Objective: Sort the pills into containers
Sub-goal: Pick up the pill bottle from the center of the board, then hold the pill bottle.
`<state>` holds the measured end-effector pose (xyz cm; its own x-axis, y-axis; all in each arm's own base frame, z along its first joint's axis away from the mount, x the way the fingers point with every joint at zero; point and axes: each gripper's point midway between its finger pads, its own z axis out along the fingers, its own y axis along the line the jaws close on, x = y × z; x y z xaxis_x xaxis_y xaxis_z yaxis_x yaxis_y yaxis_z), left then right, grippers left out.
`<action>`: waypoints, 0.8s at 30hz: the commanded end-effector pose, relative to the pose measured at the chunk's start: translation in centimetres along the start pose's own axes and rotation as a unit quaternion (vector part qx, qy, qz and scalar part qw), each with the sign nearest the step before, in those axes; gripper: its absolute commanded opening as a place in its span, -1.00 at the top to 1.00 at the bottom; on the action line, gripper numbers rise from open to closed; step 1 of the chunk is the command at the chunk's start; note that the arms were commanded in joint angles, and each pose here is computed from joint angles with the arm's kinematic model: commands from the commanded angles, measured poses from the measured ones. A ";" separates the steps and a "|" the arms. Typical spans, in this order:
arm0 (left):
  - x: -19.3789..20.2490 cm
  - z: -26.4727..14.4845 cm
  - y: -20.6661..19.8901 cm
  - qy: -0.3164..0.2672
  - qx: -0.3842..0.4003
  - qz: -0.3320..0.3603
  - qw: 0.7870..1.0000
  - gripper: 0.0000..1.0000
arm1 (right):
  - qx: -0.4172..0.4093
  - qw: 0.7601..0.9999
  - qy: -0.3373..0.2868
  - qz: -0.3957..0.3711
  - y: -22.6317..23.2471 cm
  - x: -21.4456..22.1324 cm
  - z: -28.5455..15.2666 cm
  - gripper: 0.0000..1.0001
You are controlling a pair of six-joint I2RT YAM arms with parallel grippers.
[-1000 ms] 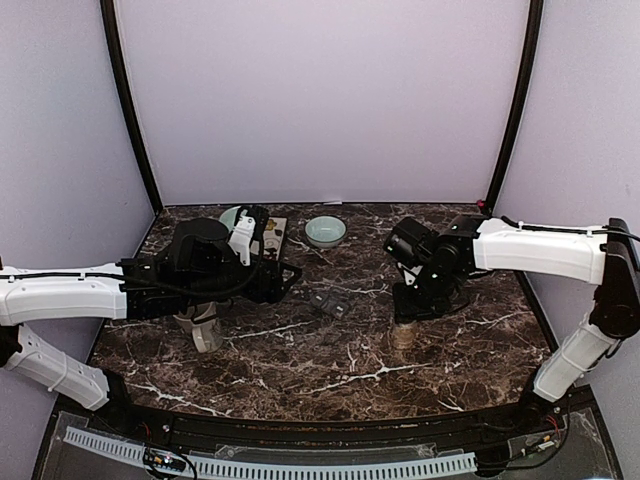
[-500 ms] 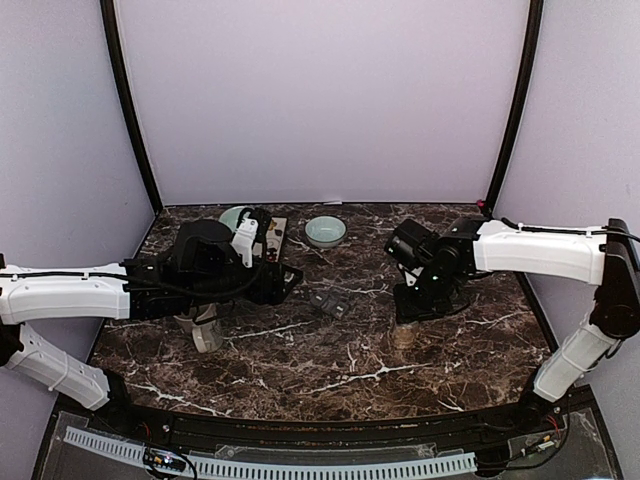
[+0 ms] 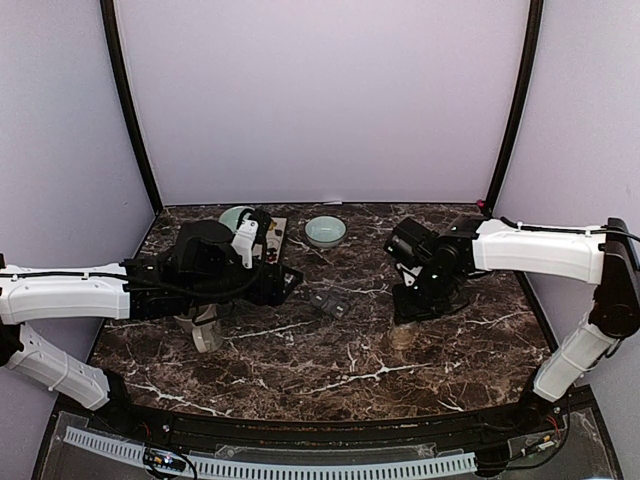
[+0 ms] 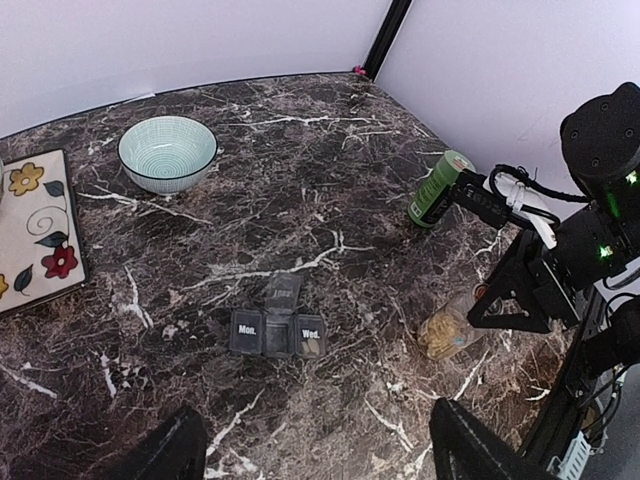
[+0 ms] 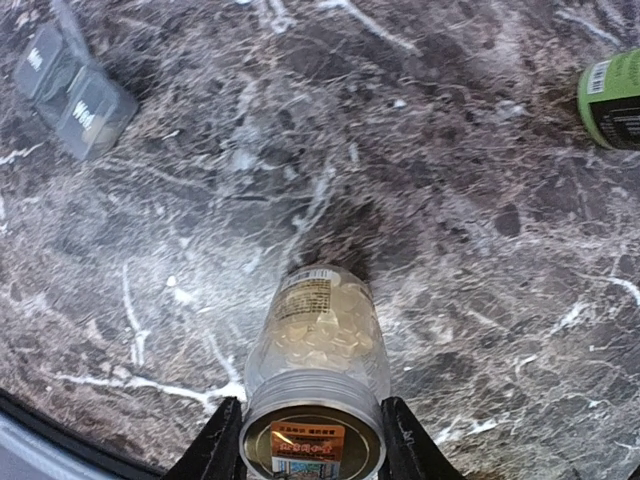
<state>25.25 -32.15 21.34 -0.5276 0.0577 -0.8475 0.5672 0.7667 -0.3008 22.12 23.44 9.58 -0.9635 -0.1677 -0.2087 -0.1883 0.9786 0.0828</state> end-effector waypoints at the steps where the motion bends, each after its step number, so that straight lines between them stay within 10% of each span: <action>1: -0.9 -0.6 -1.1 -0.006 0.023 -0.010 1.000 -0.62 | -0.069 0.997 -0.043 -0.004 2.7 -2.2 -3.0 0.97; 24: -5.9 -2.4 -3.4 0.007 0.268 -0.204 0.942 -0.78 | -0.448 0.869 -0.210 -0.012 15.9 -8.6 -20.5 1.00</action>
<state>26.39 -32.65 26.34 -0.7351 -0.1660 -0.6573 0.5353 0.4529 -0.7130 23.41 35.35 27.31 -0.8725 0.0078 -0.4886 -0.3805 0.6166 0.6892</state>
